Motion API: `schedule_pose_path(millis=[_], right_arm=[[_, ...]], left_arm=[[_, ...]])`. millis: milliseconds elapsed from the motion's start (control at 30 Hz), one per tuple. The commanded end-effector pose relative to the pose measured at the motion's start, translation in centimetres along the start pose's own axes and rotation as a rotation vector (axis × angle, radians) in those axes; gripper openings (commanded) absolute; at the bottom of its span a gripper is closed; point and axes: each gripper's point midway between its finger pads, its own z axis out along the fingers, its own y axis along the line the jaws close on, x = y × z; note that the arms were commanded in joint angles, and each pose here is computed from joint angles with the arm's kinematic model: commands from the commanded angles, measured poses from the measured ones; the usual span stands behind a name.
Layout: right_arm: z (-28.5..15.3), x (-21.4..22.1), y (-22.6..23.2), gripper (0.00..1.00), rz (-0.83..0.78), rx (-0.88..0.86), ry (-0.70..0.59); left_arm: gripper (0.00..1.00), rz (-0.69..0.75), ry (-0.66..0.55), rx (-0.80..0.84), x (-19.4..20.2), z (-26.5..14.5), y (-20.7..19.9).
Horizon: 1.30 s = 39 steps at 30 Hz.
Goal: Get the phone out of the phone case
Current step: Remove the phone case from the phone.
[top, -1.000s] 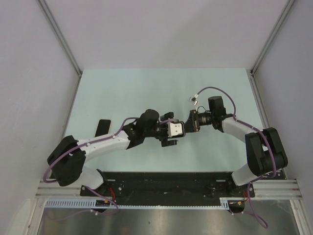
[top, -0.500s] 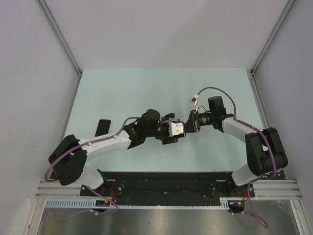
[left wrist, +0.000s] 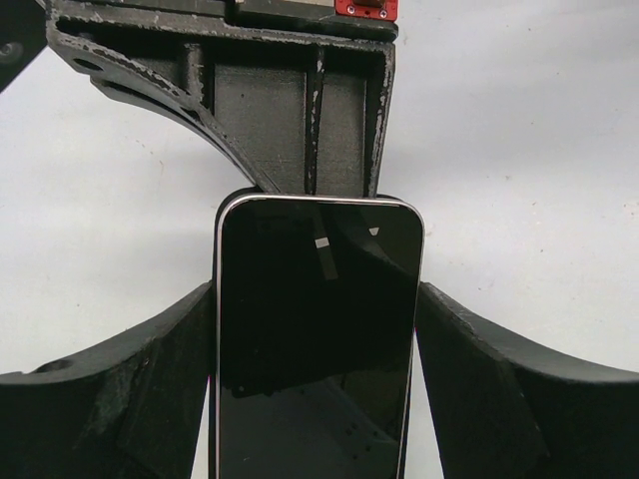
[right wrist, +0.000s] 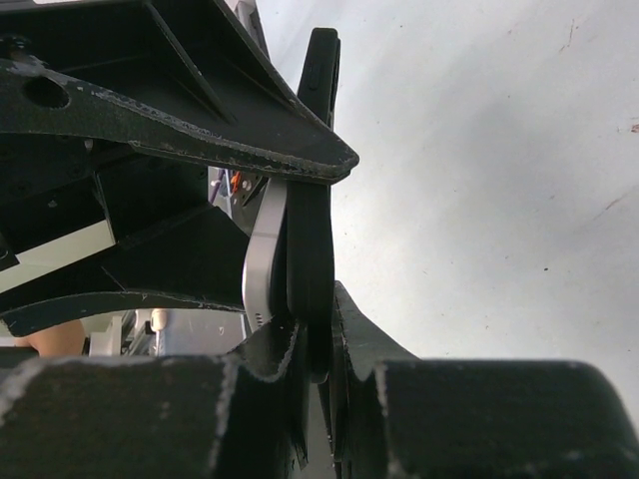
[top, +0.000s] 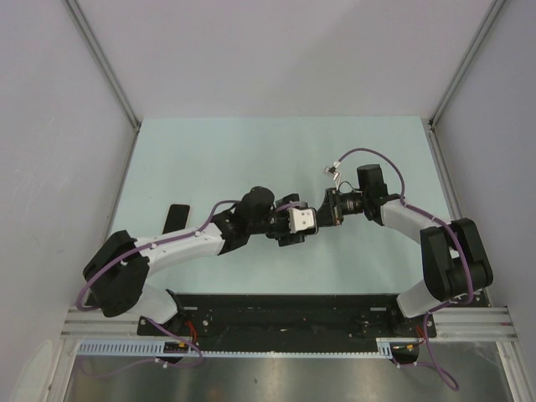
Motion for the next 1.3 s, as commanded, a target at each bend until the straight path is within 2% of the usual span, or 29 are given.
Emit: schedule_pose_path(millis=[0,167,933,1267], right_arm=[[-0.7,-2.8,0.3,0.0,-0.103,0.004,-0.051],[-1.0,-2.9,0.1,0.0,-0.091,0.005,-0.059],[-1.9,-4.1,-0.5,0.0,-0.003,0.001,-0.101],[-2.2,-4.7,-2.3,0.0,0.045,0.072,-0.139]], left_arm=[[0.72,-0.023,-0.112,0.025,-3.6,-0.7,0.3],[0.71,-0.068,-0.147,0.027,-4.1,-1.5,1.1],[0.72,-0.104,-0.215,0.066,-4.8,-2.8,0.8],[0.72,-0.135,-0.258,0.075,-5.3,-3.7,1.3]])
